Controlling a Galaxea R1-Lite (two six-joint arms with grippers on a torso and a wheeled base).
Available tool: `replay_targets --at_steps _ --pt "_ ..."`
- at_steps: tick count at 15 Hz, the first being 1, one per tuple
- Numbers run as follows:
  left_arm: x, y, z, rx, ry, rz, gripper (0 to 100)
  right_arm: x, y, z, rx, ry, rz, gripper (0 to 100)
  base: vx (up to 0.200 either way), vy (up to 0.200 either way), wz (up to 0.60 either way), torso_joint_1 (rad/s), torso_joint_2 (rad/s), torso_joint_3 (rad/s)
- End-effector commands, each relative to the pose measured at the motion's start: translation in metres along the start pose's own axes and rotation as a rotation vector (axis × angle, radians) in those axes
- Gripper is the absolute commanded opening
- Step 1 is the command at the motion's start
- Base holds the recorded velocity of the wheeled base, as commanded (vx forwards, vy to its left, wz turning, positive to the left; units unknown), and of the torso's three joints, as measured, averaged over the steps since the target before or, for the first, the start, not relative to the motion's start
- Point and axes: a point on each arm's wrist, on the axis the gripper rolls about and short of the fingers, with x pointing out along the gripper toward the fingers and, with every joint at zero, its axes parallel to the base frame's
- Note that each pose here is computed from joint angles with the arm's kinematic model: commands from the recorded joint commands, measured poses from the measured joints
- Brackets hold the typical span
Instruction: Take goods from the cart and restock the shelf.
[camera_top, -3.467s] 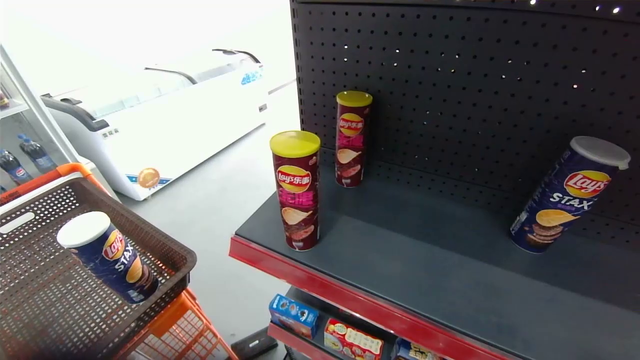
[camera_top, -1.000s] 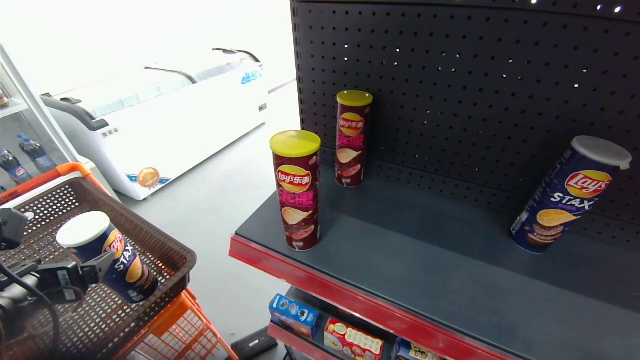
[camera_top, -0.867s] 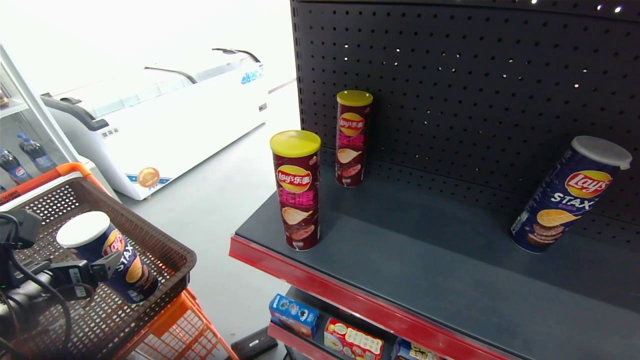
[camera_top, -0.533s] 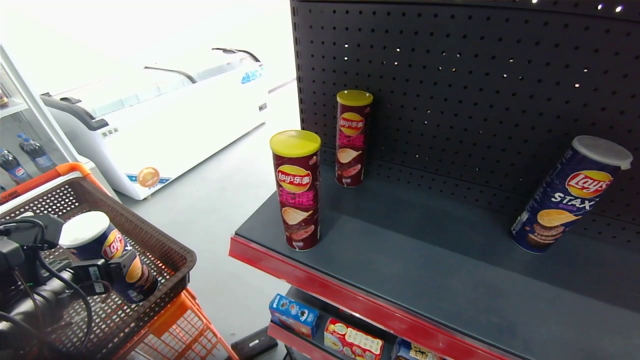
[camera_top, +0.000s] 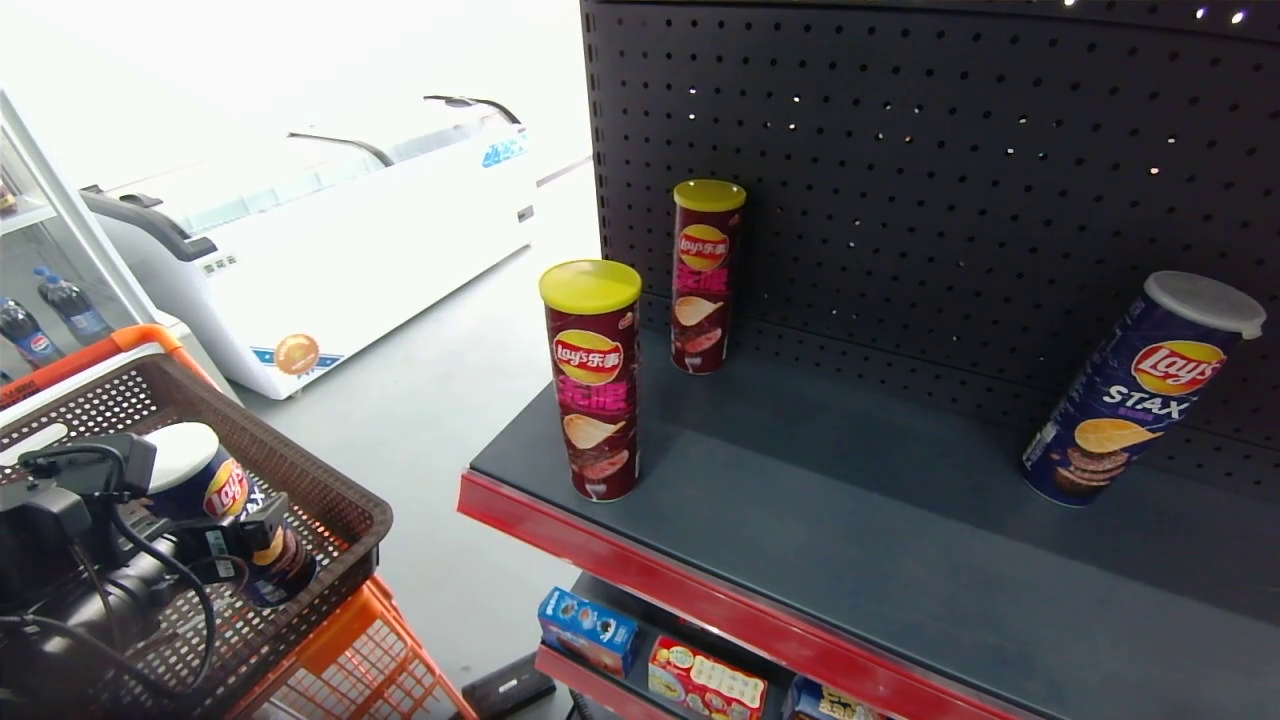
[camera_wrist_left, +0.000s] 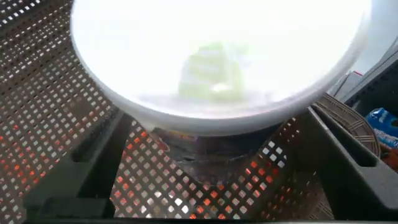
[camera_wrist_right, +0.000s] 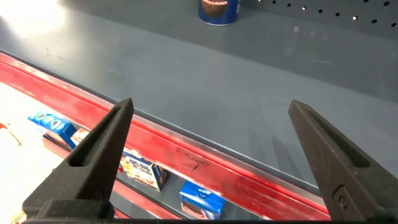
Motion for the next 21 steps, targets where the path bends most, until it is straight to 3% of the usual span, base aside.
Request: replay_targets --at_steps 1,4,12,13,16,18,21 --pt "0.008 0.0 -0.007 0.002 0.023 0.001 100 0.0 0.0 0.0 0.0 -0.001 0.002 100 0.0 0.0 0.0 0.0 0.0 0.0" --pt "0.012 0.001 -0.011 0.001 0.035 0.004 100 0.0 0.0 0.0 0.0 -0.001 0.0 100 0.0 0.0 0.0 0.0 0.0 0.0" --pt "0.027 0.006 -0.005 -0.006 -0.004 0.025 100 0.0 0.0 0.0 0.0 -0.001 0.002 100 0.0 0.0 0.0 0.0 0.0 0.0" --pt "0.03 0.007 -0.002 -0.01 -0.021 0.027 0 0.0 0.0 0.0 0.0 -0.001 0.0 100 0.0 0.0 0.0 0.0 0.0 0.0" --pt "0.032 0.006 0.001 -0.003 -0.029 0.024 0 0.0 0.0 0.0 0.0 -0.001 0.0 100 0.0 0.0 0.0 0.0 0.0 0.0" --pt "0.03 0.006 -0.001 0.047 -0.021 0.022 0 0.0 0.0 0.0 0.0 -0.001 0.0 100 0.0 0.0 0.0 0.0 0.0 0.0" --pt "0.019 0.004 0.017 0.111 -0.094 -0.001 0 0.0 0.0 0.0 0.002 -0.001 0.0 100 0.0 0.0 0.0 0.0 0.0 0.0"
